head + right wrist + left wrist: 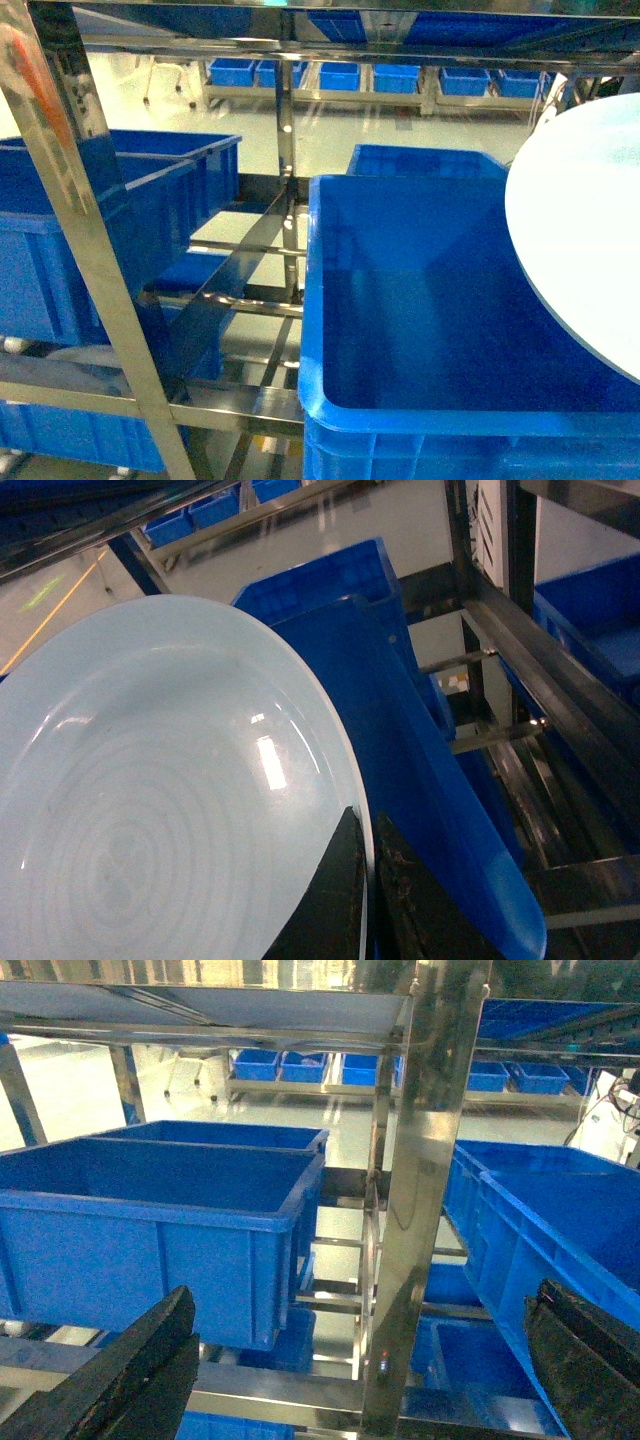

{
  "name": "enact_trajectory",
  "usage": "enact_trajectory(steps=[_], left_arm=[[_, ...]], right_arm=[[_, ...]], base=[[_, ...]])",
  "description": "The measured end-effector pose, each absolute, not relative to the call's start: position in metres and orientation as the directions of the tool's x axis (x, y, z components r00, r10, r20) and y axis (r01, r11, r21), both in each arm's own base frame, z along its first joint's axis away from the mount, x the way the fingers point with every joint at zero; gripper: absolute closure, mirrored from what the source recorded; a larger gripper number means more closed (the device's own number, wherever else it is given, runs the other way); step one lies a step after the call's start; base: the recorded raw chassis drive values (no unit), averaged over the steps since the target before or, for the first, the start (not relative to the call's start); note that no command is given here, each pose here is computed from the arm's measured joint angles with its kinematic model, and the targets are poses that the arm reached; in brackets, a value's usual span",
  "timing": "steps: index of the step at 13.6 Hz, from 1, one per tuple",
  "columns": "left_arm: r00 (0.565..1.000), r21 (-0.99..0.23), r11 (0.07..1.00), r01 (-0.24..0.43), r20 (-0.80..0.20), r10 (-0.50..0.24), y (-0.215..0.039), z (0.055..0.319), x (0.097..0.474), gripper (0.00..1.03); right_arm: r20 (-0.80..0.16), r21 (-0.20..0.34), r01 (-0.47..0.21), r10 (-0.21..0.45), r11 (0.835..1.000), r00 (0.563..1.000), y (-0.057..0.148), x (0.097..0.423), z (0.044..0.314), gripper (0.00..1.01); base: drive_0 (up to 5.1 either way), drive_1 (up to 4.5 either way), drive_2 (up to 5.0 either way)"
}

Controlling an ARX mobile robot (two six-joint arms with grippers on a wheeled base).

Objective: Place blue tray on left shelf second layer neatly

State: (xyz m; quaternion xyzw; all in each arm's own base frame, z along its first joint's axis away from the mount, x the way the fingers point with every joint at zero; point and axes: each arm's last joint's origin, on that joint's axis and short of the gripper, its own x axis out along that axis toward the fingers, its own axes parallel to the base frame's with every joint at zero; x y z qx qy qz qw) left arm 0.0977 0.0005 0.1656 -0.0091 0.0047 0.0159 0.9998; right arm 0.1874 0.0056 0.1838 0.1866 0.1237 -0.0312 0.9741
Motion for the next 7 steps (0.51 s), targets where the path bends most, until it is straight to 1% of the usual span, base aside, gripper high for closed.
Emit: enact_trajectory(steps=[2,3,4,5,6,7], left_arm=[[0.999,-0.018,0.999,-0.032,-0.01,0.032,0.001,0.166,0.098,0.05],[0.999,-0.018,0.999,-0.031,-0.01,0.031,0.0,0.166,0.098,0.05],[0.999,-0.018,0.999,-0.032,-0.01,0.032,0.001,0.166,0.098,0.05],[0.999,-0.018,0.999,-0.032,-0.01,0.032,0.001,0.166,0.098,0.05],[0.999,-0.018,0.999,-0.032,-0.01,0.032,0.001,0.166,0.098,0.05],[0.999,-0.018,0.999,-0.032,-0.009,0.032,0.001,0.166,0.098,0.05]], right_arm=[[-0.302,0.412,0.144,-0.014,0.9,0.953,0.006,0.195,0.176,0.99],[-0.306,0.449,0.159,-0.016,0.88,0.952,0.013,0.214,0.175,0.99],[-0.313,0.413,0.167,-0.032,0.895,0.949,0.04,0.27,0.158,0.99],[-0.302,0.376,0.178,-0.061,0.909,0.951,0.053,0.29,0.129,0.87],[-0.289,0.378,0.167,-0.055,0.911,0.956,0.052,0.279,0.125,0.74],[-0.259,0.394,0.141,-0.037,0.908,0.965,0.049,0.265,0.129,0.63]], base=[[0.0,0.0,0.0],[0.0,0.0,0.0],[0.0,0.0,0.0],[0.0,0.0,0.0],[0.0,0.0,0.0],[0.0,0.0,0.0]])
